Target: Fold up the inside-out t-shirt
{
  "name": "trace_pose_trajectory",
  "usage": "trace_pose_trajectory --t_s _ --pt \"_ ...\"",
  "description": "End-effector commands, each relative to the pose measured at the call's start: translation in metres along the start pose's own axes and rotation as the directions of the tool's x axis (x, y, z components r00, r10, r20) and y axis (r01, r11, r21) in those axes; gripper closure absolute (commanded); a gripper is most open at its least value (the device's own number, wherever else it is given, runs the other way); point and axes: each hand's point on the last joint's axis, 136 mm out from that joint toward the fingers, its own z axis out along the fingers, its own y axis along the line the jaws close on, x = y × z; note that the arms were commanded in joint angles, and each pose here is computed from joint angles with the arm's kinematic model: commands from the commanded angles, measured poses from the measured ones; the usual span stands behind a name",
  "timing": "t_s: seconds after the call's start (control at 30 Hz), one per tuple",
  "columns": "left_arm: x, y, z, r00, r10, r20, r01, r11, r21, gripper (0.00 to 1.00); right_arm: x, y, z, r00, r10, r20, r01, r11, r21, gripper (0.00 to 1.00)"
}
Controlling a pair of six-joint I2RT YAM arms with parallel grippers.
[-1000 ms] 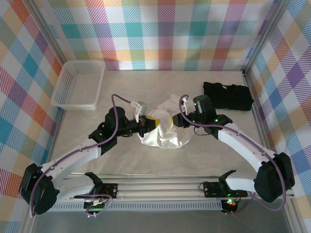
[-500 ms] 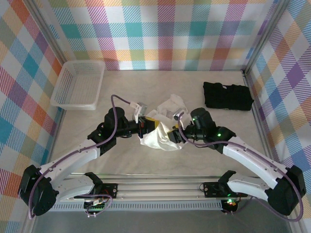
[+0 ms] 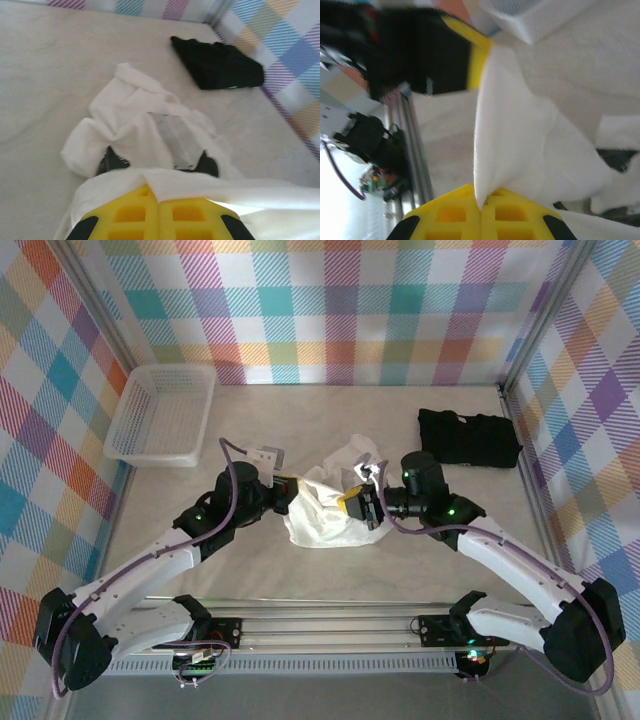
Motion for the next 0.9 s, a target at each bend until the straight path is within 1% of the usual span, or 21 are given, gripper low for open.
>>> trace_pose_trajectory --t_s 0.0,0.03,0.17,0.23,0.3,0.37,0.47,0.53,0.6,0.73,0.8,0.87 --pt "-0.005 0.015 -0.003 0.999 0.039 -0.006 -0.039 0.995 -0.093 0.89 -0.007 0.023 0.004 0.998 0.050 0.035 -0.043 0.984 -0.174 1.00" --pt "-0.001 0.013 -0.003 0.999 0.041 -0.016 -0.042 0.996 -0.078 0.84 -0.009 0.021 0.005 0.997 0.064 0.040 -0.056 0.983 -0.175 1.00" --pt "0.012 -0.001 -0.013 0.999 0.043 -0.033 -0.043 0.999 0.005 0.61 -0.013 0.009 0.008 0.992 0.113 0.053 -0.103 0.982 -0.160 1.00" --pt "0.020 -0.007 -0.021 0.998 0.051 -0.029 -0.050 0.998 0.031 0.55 -0.016 0.004 0.008 0.989 0.139 0.059 -0.128 0.979 -0.156 1.00" --pt "0.026 -0.013 -0.029 0.998 0.060 -0.021 -0.058 0.997 0.058 0.52 -0.016 0.000 0.009 0.986 0.156 0.058 -0.145 0.977 -0.153 1.00" --pt "0.030 -0.026 -0.035 0.998 0.059 -0.012 -0.056 0.989 0.137 0.50 -0.015 -0.002 0.010 0.985 0.162 0.056 -0.152 0.976 -0.155 1.00" --pt "0.035 -0.056 -0.039 0.998 0.060 -0.020 -0.050 0.946 0.320 0.47 -0.014 -0.002 0.010 0.986 0.161 0.051 -0.151 0.976 -0.158 1.00" --pt "0.036 -0.069 -0.037 0.997 0.072 -0.034 -0.054 0.921 0.387 0.47 -0.014 -0.003 0.010 0.986 0.156 0.050 -0.147 0.977 -0.154 1.00" --pt "0.036 -0.074 -0.032 0.995 0.090 -0.046 -0.064 0.912 0.405 0.49 -0.012 -0.003 0.009 0.987 0.155 0.047 -0.147 0.978 -0.148 1.00" --pt "0.036 -0.077 -0.023 0.993 0.099 -0.072 -0.058 0.900 0.432 0.59 -0.011 -0.003 0.005 0.988 0.147 0.049 -0.140 0.981 -0.131 1.00" --pt "0.035 -0.076 -0.017 0.992 0.089 -0.085 -0.044 0.899 0.435 0.59 -0.012 -0.002 0.004 0.988 0.143 0.052 -0.136 0.982 -0.130 1.00" --pt "0.030 -0.080 -0.014 0.994 0.080 -0.081 -0.034 0.887 0.460 0.56 -0.011 -0.002 0.004 0.988 0.144 0.048 -0.137 0.982 -0.130 1.00"
